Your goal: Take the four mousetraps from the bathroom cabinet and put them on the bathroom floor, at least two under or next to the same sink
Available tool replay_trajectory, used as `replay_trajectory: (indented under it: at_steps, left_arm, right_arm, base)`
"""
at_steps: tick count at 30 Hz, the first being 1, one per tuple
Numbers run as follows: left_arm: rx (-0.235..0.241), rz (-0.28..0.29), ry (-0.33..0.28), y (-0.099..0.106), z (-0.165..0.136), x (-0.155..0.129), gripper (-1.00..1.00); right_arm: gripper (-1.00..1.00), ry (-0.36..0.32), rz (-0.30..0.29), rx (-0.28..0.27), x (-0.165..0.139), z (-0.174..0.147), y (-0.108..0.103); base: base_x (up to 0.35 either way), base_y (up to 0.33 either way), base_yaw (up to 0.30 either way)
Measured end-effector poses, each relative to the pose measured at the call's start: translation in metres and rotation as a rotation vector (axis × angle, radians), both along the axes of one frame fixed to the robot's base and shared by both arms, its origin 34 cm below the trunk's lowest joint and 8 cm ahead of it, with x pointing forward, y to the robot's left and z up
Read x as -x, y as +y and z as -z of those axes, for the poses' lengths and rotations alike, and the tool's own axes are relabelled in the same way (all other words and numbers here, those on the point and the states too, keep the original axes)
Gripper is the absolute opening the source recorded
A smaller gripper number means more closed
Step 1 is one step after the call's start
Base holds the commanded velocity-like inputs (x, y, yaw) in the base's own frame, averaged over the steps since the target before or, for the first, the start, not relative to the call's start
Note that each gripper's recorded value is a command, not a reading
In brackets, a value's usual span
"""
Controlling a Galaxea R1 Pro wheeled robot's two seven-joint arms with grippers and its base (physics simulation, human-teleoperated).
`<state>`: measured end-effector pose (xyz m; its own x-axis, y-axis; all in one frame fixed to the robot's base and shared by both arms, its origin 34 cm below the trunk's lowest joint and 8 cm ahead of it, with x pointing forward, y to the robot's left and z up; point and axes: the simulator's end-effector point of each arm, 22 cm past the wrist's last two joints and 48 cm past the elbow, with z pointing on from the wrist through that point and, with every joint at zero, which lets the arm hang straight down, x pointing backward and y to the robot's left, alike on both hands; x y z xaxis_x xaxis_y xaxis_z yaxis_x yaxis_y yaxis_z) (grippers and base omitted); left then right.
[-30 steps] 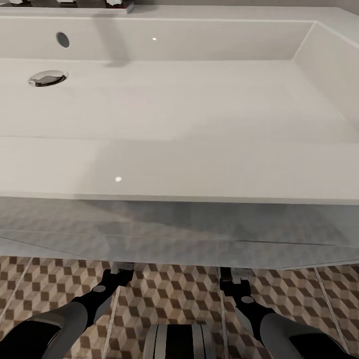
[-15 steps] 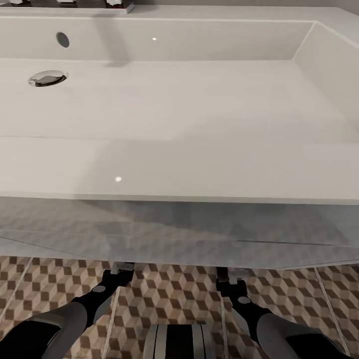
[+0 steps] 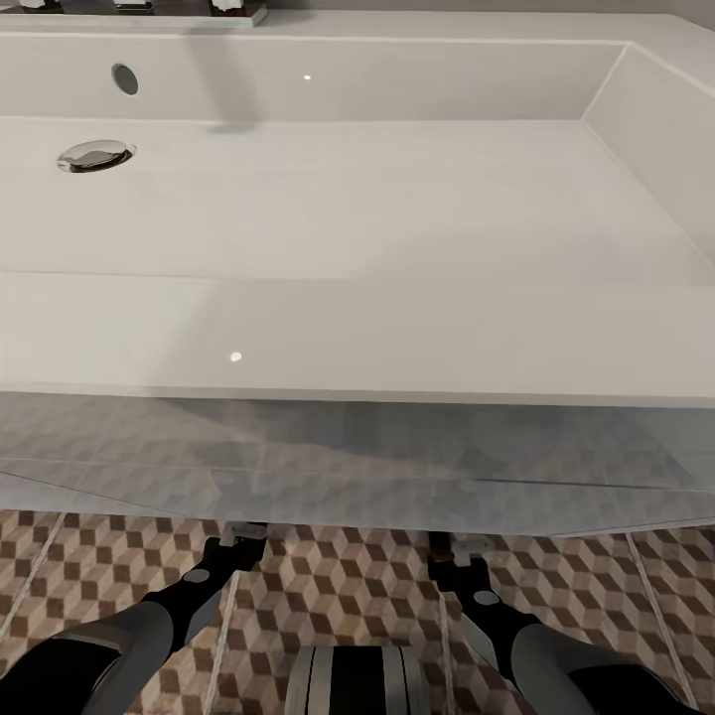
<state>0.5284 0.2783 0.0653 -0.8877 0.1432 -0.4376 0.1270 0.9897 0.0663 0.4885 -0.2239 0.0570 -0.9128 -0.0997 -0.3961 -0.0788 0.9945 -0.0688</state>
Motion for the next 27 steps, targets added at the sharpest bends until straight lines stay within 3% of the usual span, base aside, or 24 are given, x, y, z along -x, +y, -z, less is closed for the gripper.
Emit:
replay_trajectory:
  at_steps: [27]
  left_arm:
    - [-0.002, 0.0, -0.001, 0.0013, -0.0001, -0.0001, -1.0]
  right_arm:
    - [-1.0, -0.003, 0.016, 0.024, -0.0006, -0.0003, -0.0096]
  base:
    - [0.0, 0.0, 0.0]
